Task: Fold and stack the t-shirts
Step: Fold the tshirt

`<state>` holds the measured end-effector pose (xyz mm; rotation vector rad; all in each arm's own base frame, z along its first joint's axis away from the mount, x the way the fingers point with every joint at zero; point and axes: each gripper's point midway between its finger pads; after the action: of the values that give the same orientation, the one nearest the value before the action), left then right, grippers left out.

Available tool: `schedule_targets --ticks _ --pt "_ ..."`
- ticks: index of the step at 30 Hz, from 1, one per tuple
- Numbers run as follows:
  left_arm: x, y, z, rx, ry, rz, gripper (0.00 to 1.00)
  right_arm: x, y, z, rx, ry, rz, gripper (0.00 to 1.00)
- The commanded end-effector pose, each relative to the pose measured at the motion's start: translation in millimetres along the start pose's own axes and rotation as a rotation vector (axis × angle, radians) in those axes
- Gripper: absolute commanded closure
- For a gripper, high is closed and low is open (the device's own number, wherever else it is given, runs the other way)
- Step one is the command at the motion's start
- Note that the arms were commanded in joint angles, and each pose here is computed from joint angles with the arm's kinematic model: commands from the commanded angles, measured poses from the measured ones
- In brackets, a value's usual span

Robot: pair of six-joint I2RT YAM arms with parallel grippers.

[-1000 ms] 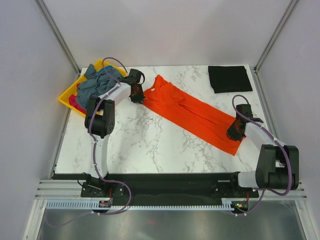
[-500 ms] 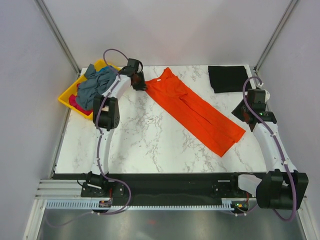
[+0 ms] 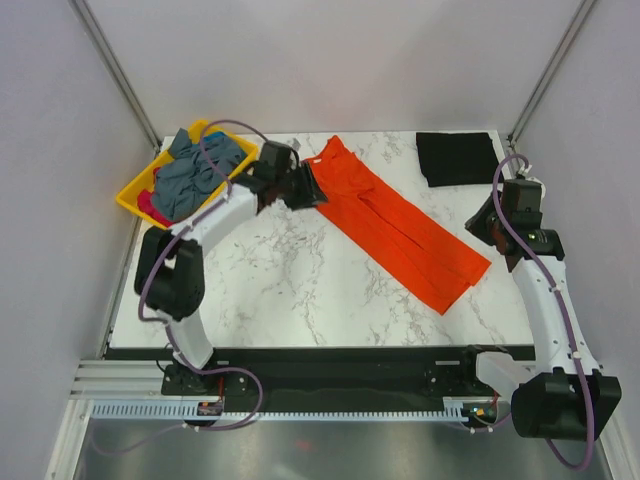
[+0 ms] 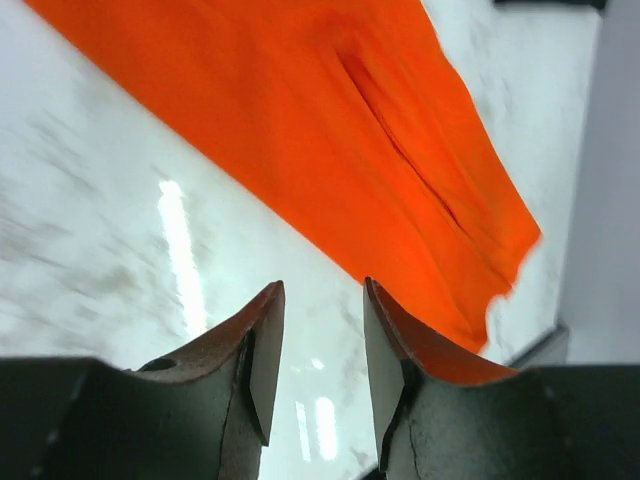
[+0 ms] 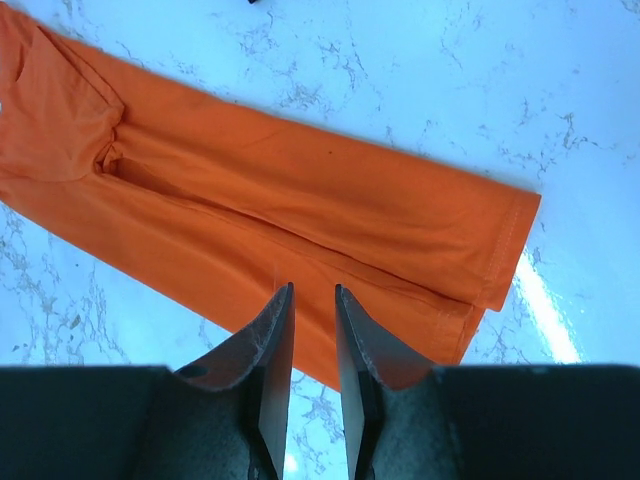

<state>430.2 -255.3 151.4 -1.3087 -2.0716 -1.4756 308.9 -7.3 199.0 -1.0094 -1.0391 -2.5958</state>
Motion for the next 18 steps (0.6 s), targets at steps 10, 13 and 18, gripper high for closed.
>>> schedule_targets --ticks 10,13,18 --pt "6.8 -193.8 -206.6 0.207 -0.394 0.101 0.49 68.6 31.2 31.4 0.050 0.109 -0.077 0.66" --pt "-4.0 -222.6 -233.1 0.200 -0.417 0.132 0.48 83.7 30.8 41.1 0.030 0.168 -0.081 0.65" --pt "-22.0 -241.0 -257.6 0.185 -0.417 0.140 0.47 100.1 30.8 44.1 0.017 0.210 -0.104 0.65"
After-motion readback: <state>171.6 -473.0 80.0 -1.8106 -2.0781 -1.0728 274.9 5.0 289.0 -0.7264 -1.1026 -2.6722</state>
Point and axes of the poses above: each gripper's point midway between its finger pads, its own x axis back along the fingers, its own z axis along the line the jaws close on, y = z × x, and after that the axes turned 14 degrees about -x, right-handed
